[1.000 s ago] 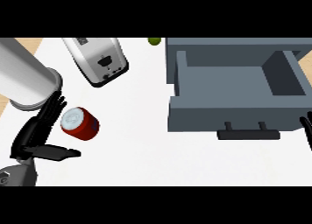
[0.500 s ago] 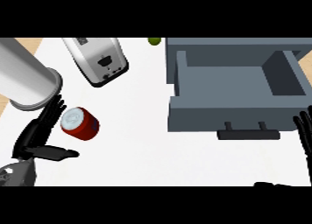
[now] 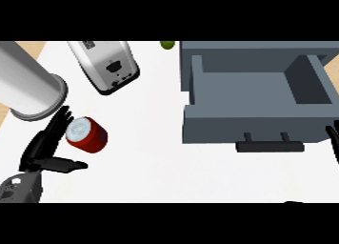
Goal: Pick up the can, place it into the drawer and close the drawer
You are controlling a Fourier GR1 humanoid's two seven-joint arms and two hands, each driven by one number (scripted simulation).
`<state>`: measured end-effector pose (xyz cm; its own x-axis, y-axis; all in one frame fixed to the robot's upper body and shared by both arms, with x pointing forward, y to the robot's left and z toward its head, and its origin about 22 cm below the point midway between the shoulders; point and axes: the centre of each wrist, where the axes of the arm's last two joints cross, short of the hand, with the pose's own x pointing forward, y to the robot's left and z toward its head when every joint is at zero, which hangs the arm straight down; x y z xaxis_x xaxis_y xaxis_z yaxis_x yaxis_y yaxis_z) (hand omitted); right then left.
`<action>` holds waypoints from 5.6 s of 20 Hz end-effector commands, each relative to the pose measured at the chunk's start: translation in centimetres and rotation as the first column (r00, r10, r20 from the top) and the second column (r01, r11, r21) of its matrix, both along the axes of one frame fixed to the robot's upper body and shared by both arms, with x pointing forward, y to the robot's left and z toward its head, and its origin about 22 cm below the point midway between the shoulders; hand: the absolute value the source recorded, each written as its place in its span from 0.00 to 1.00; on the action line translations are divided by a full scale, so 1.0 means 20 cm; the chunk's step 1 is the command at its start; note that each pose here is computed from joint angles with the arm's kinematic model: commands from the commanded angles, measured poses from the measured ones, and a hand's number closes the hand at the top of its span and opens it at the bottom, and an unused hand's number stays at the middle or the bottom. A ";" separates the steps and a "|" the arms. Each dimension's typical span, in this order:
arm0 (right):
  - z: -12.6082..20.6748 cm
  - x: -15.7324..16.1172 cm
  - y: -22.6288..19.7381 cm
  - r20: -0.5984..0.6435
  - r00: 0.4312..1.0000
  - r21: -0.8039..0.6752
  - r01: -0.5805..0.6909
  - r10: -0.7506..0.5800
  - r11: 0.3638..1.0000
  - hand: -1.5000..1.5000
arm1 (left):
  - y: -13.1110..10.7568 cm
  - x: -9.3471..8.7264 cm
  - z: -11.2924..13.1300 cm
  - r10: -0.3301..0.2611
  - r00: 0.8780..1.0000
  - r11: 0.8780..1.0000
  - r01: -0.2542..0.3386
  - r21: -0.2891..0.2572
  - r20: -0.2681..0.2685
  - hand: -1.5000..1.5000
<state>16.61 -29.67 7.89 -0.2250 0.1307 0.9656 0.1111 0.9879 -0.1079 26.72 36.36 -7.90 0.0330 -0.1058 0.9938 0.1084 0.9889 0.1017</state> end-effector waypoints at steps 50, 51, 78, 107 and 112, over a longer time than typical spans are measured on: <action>0.01 -0.10 0.01 0.006 1.000 0.032 0.021 -0.021 0.999 0.00 | -0.35 0.18 -0.08 0.264 0.964 0.955 -0.254 -0.153 0.042 1.00; 0.14 -0.15 0.02 0.009 1.000 0.038 0.020 -0.021 0.999 0.00 | -0.38 0.20 -0.04 0.282 0.957 0.951 -0.268 -0.155 0.072 1.00; 0.11 -0.15 -0.04 0.035 0.999 0.045 0.026 -0.028 0.999 0.00 | -1.25 0.43 1.01 0.004 0.974 0.996 0.017 -0.088 0.228 1.00; 0.13 -0.08 -0.08 0.039 0.999 0.038 0.005 -0.006 0.999 0.00 | -1.87 0.75 1.59 -0.036 0.965 0.999 0.025 0.044 0.259 1.00; 0.15 0.00 -0.02 0.056 0.998 0.026 0.002 -0.004 1.000 0.00 | -1.97 0.71 1.64 -0.022 0.969 0.997 0.004 0.072 0.248 1.00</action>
